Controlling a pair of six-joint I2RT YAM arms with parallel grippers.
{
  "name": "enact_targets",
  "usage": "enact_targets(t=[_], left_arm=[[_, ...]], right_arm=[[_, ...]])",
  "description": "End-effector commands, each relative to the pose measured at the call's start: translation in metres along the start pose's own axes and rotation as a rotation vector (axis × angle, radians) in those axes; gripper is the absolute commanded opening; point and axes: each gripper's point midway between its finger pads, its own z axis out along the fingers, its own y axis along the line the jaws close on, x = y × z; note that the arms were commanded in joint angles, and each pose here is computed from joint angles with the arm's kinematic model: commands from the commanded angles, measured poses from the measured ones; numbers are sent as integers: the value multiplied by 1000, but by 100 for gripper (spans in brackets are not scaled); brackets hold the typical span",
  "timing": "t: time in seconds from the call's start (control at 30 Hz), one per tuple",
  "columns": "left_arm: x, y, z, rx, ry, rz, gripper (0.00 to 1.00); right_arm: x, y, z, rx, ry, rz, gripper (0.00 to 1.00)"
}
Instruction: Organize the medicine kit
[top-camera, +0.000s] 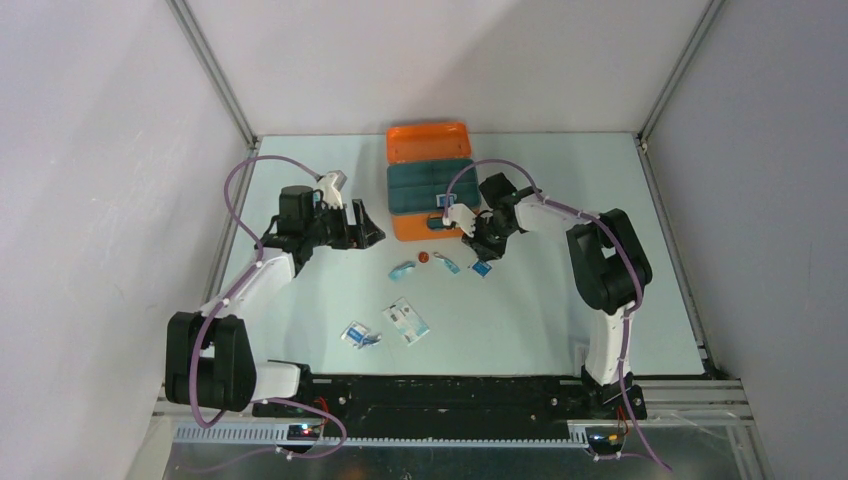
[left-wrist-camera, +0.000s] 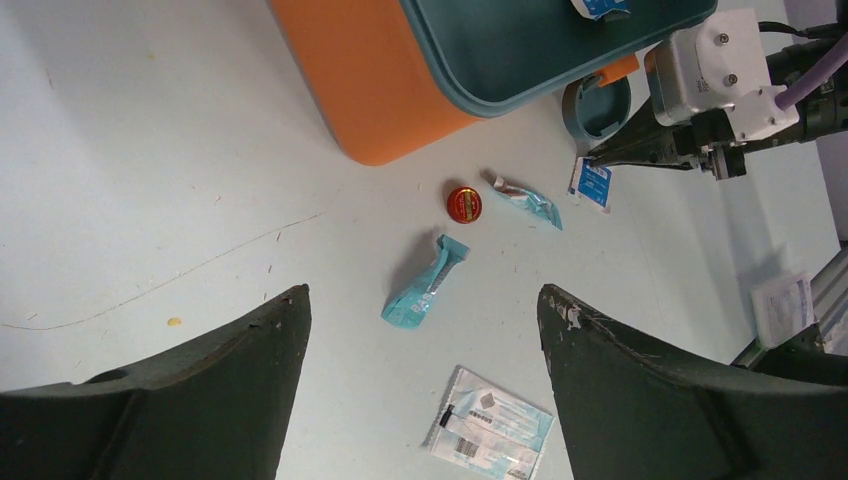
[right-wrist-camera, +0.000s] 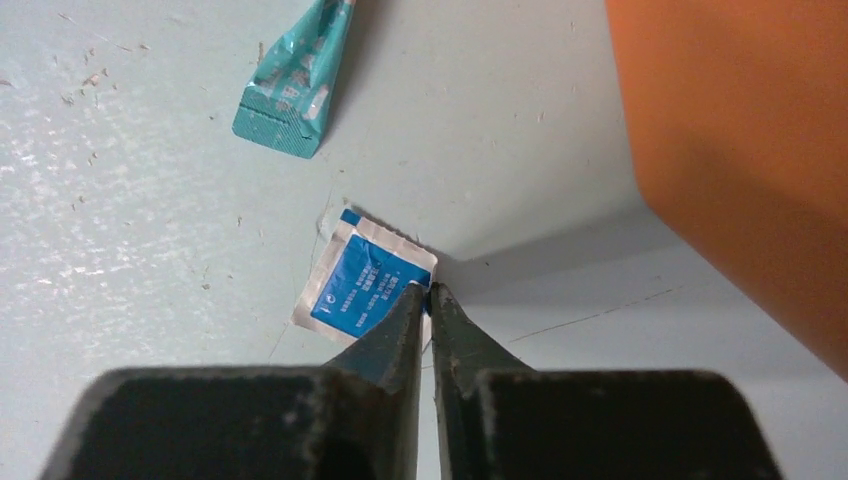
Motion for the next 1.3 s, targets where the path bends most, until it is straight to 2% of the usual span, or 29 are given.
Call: enact_targets(t=[0.0, 0.03, 0.07, 0.4, 0.5, 0.63, 0.77, 0.93, 1.1, 1.27], left_arm=[[-14, -1, -2, 3, -43, 24, 88], [-15, -1, -3, 2, -45, 25, 88], [-15, -1, -3, 2, -46, 26, 88], [-16, -2, -2, 5, -45, 26, 88], [-16, -1, -2, 4, -46, 25, 88], [-17, -1, -2, 3, -47, 26, 88], [-18, -2, -4, 1, -56, 32, 88], [-19, -1, -8, -15, -70, 47, 89], [-20, 0, -10, -24, -77, 52, 90], [-20, 0, -11, -27, -80, 52, 90]], right_arm=[[15, 16, -5, -46, 64, 60, 6], [9, 16, -11, -38, 45, 60, 1], [6, 17, -14, -36, 33, 60, 0], [-72, 37, -98, 51, -236, -15, 0], [-109, 29, -129, 146, -375, -33, 0], [-156, 11, -163, 241, -590, 51, 0], [-186, -16, -179, 312, -705, 201, 0], [-201, -59, -177, 390, -739, 365, 0], [-209, -81, -155, 341, -717, 478, 0], [-221, -93, -137, 294, -667, 518, 0]])
